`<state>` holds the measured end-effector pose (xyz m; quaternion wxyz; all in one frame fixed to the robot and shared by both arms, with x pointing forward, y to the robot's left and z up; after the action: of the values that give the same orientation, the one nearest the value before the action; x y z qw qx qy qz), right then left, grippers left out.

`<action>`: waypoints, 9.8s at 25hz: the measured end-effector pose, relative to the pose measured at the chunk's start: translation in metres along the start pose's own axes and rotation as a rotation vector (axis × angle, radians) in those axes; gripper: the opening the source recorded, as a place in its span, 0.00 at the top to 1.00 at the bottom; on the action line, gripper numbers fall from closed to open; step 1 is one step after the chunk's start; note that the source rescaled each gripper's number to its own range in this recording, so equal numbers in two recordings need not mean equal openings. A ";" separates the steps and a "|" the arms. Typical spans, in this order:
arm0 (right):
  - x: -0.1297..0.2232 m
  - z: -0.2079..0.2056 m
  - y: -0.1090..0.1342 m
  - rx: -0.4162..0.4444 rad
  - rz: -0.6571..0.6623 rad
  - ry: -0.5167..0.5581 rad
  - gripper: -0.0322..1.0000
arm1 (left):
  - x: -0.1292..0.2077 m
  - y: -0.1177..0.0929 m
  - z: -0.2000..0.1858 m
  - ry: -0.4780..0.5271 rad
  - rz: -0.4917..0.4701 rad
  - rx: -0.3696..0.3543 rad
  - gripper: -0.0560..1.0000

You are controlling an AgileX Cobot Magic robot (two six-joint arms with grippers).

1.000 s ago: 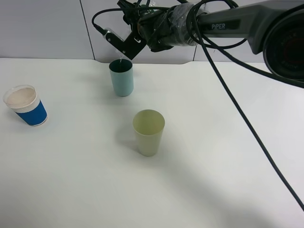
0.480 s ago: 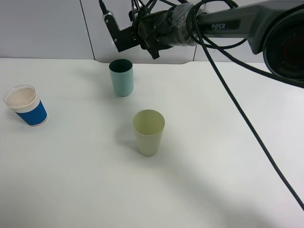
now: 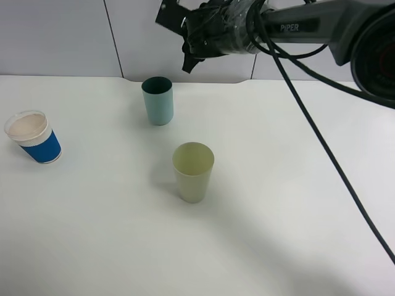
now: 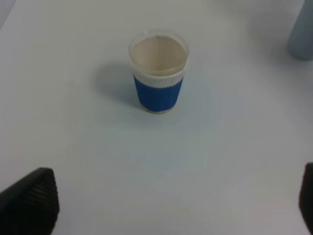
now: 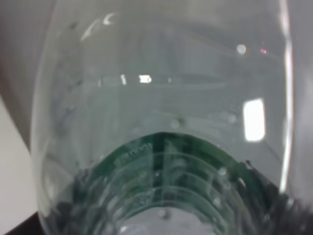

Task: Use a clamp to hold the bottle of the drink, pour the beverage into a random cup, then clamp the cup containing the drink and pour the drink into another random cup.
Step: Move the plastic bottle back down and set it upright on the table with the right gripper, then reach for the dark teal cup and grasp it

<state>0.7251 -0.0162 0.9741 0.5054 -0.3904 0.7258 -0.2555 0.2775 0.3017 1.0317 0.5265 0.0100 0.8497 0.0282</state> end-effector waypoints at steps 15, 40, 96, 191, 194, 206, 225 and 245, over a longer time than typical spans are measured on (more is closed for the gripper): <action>0.024 -0.030 -0.035 -0.112 0.697 0.271 0.97 | 0.000 0.000 0.000 0.000 0.000 0.000 0.00; -0.003 -0.037 -0.036 -0.439 0.669 -0.109 0.97 | 0.000 0.000 0.000 0.000 0.000 0.000 0.00; 0.203 -0.019 0.040 -0.212 0.861 -0.121 0.14 | 0.000 0.000 0.000 0.000 0.000 0.000 0.00; 0.298 -0.449 -0.088 0.236 1.030 0.140 0.00 | 0.000 0.000 0.000 0.000 0.000 0.000 0.00; 0.300 -0.449 -0.082 0.207 1.041 0.177 0.00 | 0.000 0.000 0.000 0.000 0.000 0.000 0.00; 0.299 -0.445 -0.074 0.156 1.088 0.189 0.00 | 0.000 0.000 0.000 0.000 0.000 0.000 0.00; 0.299 -0.445 -0.074 0.157 1.089 0.189 0.00 | 0.000 0.000 0.000 0.000 0.000 0.000 0.00; 0.299 -0.445 -0.074 0.157 1.089 0.189 0.00 | 0.000 0.000 0.000 0.000 0.000 0.000 0.00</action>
<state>0.2770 -0.3150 1.0306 0.5248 0.1041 0.8436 -0.0445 0.2775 0.3017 1.0317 0.5265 0.0100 0.8497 0.0282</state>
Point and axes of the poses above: a point on each arm's last joint axis where the gripper is mounted, z pointing out along that axis toward the gripper, y along the wrist's bending axis when the last joint is at zero, x = y × z, the point moved 5 cm from there along z, pointing out along that axis toward the gripper, and after that the axes turned 6 degrees about z, right-handed, at the moved point
